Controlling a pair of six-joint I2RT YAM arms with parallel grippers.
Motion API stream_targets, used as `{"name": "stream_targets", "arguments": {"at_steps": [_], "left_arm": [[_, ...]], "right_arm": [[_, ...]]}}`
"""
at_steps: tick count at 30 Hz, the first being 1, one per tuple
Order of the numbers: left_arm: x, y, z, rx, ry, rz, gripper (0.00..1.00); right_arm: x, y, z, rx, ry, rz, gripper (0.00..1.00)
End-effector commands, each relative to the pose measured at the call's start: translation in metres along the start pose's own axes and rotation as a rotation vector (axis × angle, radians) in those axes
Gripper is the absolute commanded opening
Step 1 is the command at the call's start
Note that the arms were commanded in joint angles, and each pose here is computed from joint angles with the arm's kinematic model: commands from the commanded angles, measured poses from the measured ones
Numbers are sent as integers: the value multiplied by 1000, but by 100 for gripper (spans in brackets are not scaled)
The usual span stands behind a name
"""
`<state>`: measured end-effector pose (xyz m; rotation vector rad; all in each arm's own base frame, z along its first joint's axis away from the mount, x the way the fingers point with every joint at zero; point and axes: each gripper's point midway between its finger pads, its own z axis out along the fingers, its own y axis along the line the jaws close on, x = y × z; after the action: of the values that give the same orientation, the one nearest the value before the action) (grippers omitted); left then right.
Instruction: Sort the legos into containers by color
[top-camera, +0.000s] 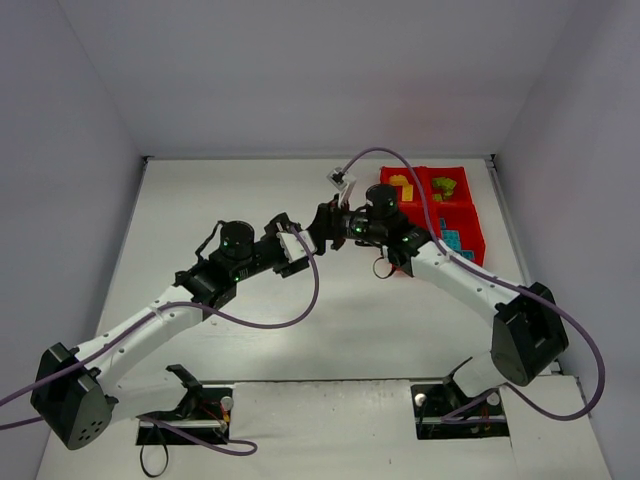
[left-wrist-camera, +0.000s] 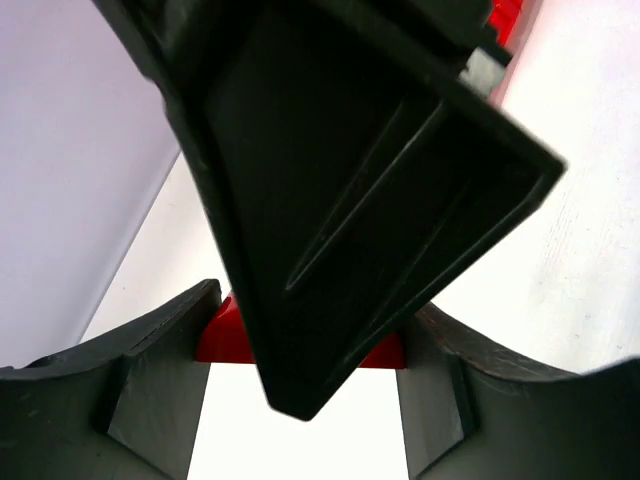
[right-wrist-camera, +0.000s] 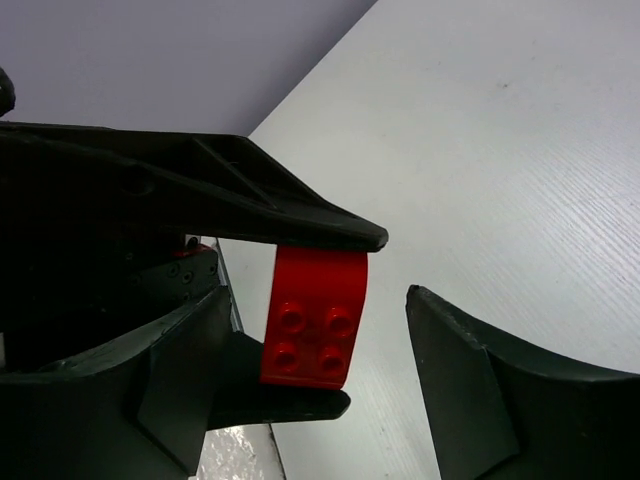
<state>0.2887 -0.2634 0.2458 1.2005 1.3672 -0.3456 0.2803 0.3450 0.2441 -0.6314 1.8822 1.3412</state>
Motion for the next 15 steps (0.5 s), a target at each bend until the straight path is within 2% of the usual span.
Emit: {"name": "stream_targets", "arguments": {"at_steps": [1, 4, 5, 6, 8, 9, 10, 11, 13, 14, 15], "left_arm": [[-35, 19, -7, -59, -115, 52, 7], [-34, 18, -6, -56, -114, 51, 7], [-32, 17, -5, -53, -109, 48, 7], [-33, 17, -5, -51, -112, 47, 7], [-32, 19, -4, -57, -105, 41, 19], [-31, 19, -3, -62, -100, 39, 24], [-30, 21, -3, -75, -96, 31, 39], [-29, 23, -2, -85, -90, 24, 48], [-28, 26, -1, -102, -88, 7, 58], [-28, 27, -1, -112, -84, 2, 69], [-27, 28, 0, -118, -81, -6, 72]], "right_arm": [[-15, 11, 2, -40, -52, -53, 66], [-14, 10, 1, -34, -50, -61, 49], [-14, 8, 1, -19, -56, -62, 31], [-14, 6, 0, -7, -55, -63, 22], [-21, 2, -3, 34, -74, -86, 7], [-20, -3, -5, 61, -70, -83, 4], [-24, -7, -9, 80, -79, -100, 0], [-26, -12, -11, 102, -84, -101, 0], [-35, -31, -25, 172, -107, -100, 0], [-34, -40, -32, 202, -103, -93, 0], [-42, -59, -45, 273, -131, -86, 0]]}}
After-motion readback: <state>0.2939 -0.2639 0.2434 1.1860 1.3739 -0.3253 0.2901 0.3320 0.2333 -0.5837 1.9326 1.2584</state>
